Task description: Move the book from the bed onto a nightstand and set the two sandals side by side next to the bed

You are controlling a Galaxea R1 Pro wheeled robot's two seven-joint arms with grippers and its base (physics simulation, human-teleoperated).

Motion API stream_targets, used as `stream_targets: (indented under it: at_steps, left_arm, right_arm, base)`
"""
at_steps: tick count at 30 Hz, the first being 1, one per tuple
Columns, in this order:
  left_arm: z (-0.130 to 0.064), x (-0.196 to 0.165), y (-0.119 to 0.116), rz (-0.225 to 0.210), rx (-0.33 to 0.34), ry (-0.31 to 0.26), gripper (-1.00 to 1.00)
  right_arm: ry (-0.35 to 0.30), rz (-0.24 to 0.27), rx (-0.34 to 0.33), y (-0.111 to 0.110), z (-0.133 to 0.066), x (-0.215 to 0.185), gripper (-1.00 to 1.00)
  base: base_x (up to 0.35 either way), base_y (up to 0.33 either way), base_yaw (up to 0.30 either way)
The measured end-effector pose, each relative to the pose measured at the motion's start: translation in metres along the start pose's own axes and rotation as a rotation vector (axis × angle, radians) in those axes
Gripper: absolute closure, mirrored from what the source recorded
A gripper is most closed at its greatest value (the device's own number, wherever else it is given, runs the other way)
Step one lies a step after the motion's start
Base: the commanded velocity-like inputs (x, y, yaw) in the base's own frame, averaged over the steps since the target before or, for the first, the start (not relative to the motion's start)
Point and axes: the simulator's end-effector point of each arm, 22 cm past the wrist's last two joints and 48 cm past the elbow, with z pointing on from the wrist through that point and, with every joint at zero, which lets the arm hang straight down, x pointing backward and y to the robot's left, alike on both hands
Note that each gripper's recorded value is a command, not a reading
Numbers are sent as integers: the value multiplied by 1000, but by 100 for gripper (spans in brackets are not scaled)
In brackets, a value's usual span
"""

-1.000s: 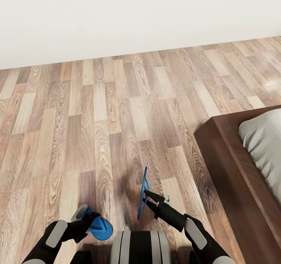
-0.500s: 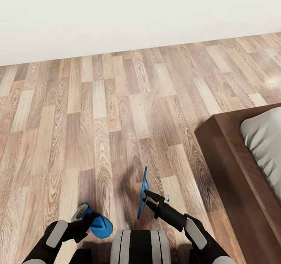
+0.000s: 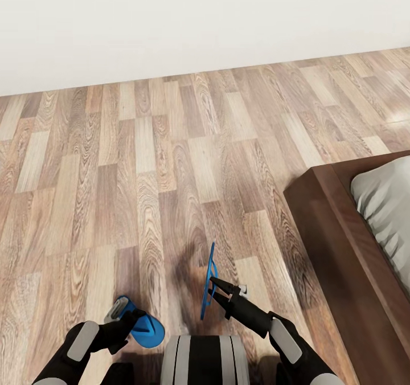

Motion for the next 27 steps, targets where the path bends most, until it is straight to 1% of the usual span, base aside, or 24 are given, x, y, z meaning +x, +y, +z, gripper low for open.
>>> stream_targets:
  at_steps: [4, 11, 25, 27]
  left_arm:
    - [0, 0, 0, 0, 0, 0, -100]
    - [0, 0, 0, 0, 0, 0, -100]
    - [0, 0, 0, -1, 0, 0, -100]
    - [2, 1, 3, -4, -6, 4, -100]
  right_arm:
    - [0, 0, 0, 0, 0, 0, 100]
    - [0, 0, 0, 0, 0, 0, 100]
    - [0, 0, 0, 0, 0, 0, 100]
    - [0, 6, 5, -4, 0, 0, 100]
  base:
    - [0, -4, 0]
    - [0, -141, 0]
    - [0, -8, 0]
    - [0, 0, 0]
